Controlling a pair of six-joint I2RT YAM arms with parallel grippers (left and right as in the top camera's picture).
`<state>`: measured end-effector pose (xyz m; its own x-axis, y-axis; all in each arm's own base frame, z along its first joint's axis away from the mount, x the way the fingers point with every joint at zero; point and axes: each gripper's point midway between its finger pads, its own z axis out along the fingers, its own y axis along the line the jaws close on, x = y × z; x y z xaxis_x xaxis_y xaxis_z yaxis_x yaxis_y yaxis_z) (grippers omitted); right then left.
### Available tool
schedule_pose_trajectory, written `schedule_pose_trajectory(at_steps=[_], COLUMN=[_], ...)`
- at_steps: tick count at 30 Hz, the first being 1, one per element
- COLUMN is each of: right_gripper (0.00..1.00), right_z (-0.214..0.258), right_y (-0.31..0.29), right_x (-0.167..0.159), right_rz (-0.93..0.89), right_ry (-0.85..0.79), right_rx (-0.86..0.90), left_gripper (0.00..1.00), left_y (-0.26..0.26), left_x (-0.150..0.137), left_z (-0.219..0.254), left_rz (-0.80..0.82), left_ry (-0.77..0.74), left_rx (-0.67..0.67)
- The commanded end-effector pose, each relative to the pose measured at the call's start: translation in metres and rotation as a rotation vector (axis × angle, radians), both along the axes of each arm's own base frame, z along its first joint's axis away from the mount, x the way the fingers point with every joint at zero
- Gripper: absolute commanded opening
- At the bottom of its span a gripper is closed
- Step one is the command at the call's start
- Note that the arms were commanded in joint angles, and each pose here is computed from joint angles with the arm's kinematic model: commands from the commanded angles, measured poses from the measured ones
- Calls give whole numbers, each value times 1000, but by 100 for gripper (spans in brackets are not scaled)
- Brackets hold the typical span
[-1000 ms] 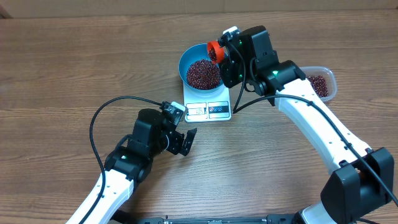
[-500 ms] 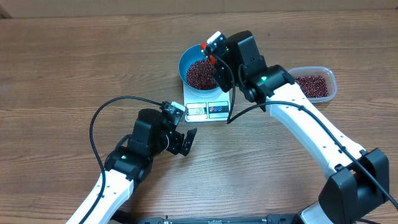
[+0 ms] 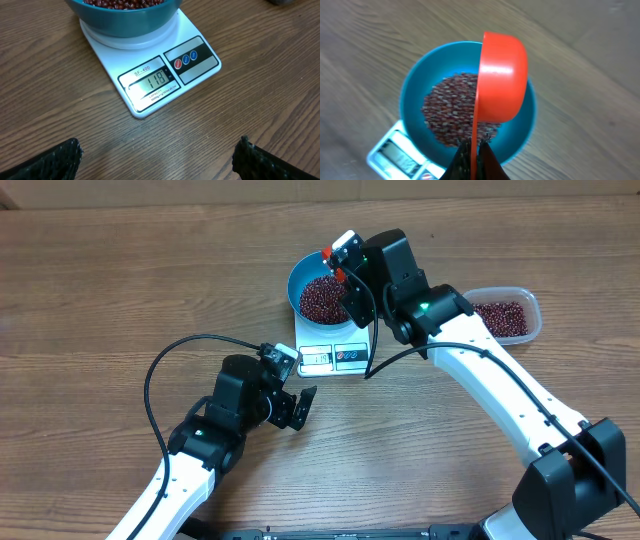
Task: Scoop item into bowl and weigh 150g on scale
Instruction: 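Carry the filled scoop to the teal bowl and tip beans in, then move the empty red scoop back over the bean tub with the right gripper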
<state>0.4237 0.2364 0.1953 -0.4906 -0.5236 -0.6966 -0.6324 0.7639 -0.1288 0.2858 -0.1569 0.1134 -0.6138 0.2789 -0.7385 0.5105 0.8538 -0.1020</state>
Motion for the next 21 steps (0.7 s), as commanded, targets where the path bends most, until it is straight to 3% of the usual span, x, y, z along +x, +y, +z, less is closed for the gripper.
schedule_pose_trajectory(at_steps=[1, 8, 21], right_gripper=[4, 4, 4], right_z=[32, 57, 57], right_y=[-2, -52, -178], right_x=[1, 3, -12], right_rz=[15, -91, -384], right_ry=[8, 65, 182], right_rx=[144, 288, 325], left_gripper=[99, 100, 100], left_y=[-4, -4, -4], left_x=[0, 0, 0], left_z=[1, 1, 1], left_rz=[-9, -9, -9], left_ry=[4, 3, 4], left_rx=[-13, -13, -13])
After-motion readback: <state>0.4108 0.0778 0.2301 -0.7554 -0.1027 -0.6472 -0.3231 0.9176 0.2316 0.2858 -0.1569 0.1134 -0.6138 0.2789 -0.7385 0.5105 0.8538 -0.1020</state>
